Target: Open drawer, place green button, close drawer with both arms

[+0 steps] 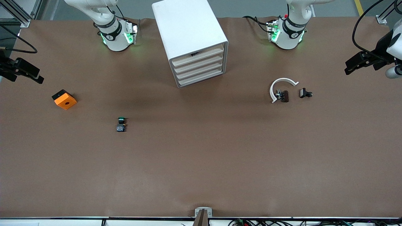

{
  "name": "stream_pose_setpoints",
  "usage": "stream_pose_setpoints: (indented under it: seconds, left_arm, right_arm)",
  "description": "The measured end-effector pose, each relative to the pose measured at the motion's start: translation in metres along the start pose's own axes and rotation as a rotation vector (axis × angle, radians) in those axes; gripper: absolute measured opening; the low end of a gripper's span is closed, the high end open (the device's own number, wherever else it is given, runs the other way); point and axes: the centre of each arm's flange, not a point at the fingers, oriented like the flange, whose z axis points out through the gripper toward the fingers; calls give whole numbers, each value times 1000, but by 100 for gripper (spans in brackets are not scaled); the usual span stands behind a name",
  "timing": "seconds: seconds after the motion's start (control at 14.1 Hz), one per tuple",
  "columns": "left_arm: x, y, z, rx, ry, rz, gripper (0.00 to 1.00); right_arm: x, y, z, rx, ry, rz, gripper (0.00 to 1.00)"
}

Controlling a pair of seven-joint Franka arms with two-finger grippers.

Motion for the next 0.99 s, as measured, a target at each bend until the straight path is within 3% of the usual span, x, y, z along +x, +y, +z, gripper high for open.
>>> stream_pose_setpoints:
  seconds: [0.57, 0.99]
  left_arm:
    - [18, 2, 13, -2, -22, 1, 100]
    - [70, 21, 87, -6, -117, -33, 100]
  right_arm:
    - [0, 3, 0, -26, -2, 1, 100]
    - [0, 4, 0, -55, 0, -2, 100]
